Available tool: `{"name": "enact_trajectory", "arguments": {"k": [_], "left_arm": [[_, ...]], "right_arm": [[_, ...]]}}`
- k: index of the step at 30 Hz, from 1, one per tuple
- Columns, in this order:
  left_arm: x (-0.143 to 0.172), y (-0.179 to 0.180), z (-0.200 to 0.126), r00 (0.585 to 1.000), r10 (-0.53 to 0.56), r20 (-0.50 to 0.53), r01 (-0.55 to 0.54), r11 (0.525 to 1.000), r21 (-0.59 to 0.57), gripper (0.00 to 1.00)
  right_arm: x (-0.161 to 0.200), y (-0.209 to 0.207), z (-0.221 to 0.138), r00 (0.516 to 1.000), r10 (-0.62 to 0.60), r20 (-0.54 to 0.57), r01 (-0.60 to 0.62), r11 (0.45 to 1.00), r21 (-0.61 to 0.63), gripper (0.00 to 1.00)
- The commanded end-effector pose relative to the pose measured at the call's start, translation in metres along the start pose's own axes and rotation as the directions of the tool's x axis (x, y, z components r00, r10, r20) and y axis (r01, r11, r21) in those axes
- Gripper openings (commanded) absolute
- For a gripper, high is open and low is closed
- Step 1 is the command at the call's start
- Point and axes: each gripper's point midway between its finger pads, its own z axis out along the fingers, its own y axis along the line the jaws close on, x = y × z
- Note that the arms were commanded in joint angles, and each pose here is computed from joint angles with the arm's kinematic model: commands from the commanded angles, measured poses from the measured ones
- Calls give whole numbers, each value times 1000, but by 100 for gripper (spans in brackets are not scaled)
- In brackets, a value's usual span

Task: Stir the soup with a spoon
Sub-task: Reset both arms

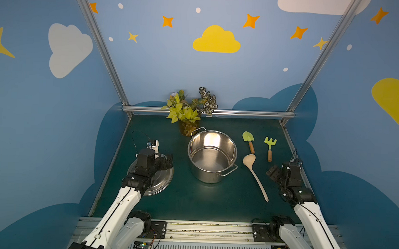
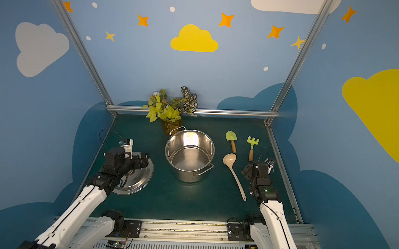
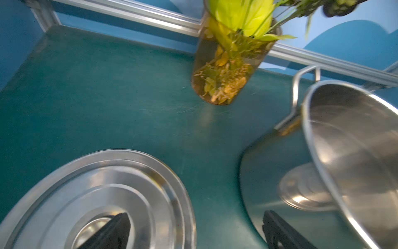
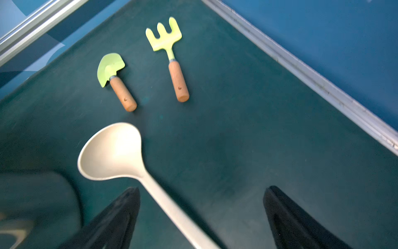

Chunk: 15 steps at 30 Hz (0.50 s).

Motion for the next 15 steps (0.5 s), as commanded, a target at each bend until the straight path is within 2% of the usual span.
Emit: {"name": "enact_trajectory", "arguments": {"k": [1, 4, 9, 11, 13, 15], "left_arm": [[-26, 21, 13, 983, 70, 168, -54, 994, -99, 100], [-22, 34, 31, 974, 115, 193, -88, 985, -146, 100], [-4, 53, 70, 966, 178, 188, -137, 967, -213, 100], [-1, 53, 83, 960, 206, 192, -166, 965, -203, 100], [-4, 46, 94, 957, 251, 143, -226, 959, -171, 100], [-1, 43, 101, 949, 268, 167, -245, 959, -145, 100]], "right_arm": [[-50, 9, 8, 953, -110, 282, 103, 994, 41, 96], [-49, 17, 27, 936, -175, 304, 163, 984, 66, 96], [-38, 35, 70, 917, -284, 281, 272, 959, 84, 96], [-42, 43, 78, 901, -315, 297, 303, 949, 85, 96], [-43, 52, 86, 892, -327, 311, 328, 943, 53, 96], [-38, 57, 101, 896, -332, 295, 342, 940, 20, 96]]}}
